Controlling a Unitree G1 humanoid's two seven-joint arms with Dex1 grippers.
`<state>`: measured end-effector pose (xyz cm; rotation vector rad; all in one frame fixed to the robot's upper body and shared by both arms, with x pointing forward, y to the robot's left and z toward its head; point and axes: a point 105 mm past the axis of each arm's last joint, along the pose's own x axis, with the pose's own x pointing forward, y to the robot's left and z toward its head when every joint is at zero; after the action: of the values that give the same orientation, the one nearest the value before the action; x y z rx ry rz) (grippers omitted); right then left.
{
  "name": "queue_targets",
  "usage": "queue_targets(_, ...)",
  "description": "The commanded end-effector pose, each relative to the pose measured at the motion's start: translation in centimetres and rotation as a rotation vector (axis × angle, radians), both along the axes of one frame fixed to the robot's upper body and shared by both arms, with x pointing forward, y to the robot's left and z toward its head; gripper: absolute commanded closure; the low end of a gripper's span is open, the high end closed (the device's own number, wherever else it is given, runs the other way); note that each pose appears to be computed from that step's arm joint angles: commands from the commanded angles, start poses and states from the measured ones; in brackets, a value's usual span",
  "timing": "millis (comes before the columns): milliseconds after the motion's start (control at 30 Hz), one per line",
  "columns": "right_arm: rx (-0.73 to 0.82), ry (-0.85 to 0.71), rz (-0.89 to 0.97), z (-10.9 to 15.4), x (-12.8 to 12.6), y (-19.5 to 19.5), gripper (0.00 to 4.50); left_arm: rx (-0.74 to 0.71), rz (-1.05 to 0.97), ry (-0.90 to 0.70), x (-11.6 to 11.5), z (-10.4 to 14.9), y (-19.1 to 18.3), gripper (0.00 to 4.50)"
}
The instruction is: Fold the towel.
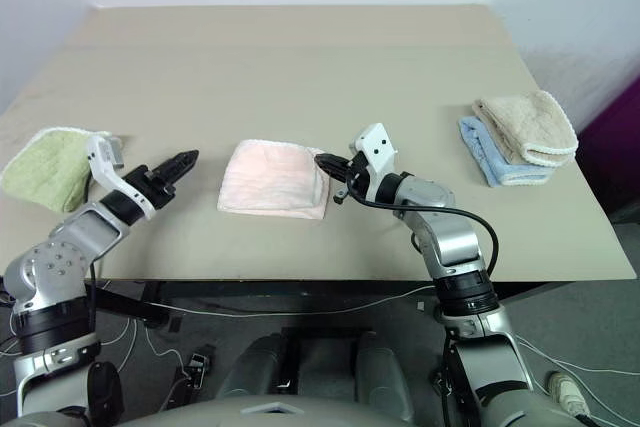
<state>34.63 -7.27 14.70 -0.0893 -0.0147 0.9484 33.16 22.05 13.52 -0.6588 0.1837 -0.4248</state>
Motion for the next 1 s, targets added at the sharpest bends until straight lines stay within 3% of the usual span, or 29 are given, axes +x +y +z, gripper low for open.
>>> queue_targets(33, 0.024, -0.067, -0.002, 1.7, -0.3, -0.3, 4.5, -0.138, -0.024, 0.011, -0.4, 0.5, -0.4, 1.04)
queue_targets(133, 0.025, -0.072, -0.006, 1.8, -0.4, -0.3, 4.5, -0.154, -0.053, 0.069, -0.5, -0.3, -1.4, 0.04)
queue_targets(400, 0.035, -0.089, -0.034, 2.4, -0.5, -0.9, 4.5, -0.127, -0.152, 0.238, -1.6, -3.3, -5.0, 0.01)
queue_targets(833, 0.031, -0.087, -0.087, 2.5, -0.9, -2.5, 4.5, -0.236, -0.272, 0.276, -3.0, -3.2, -8.7, 0.01)
queue_targets(933, 0.031, -0.087, -0.09, 2.4, -0.9, -2.5, 4.5, -0.254, -0.262, 0.291, -3.0, -3.4, -8.8, 0.61)
queue_targets(1000, 0.031, -0.088, -0.09, 2.4, -0.9, -2.5, 4.5, -0.27, -0.242, 0.286, -2.8, -3.3, -8.6, 1.27)
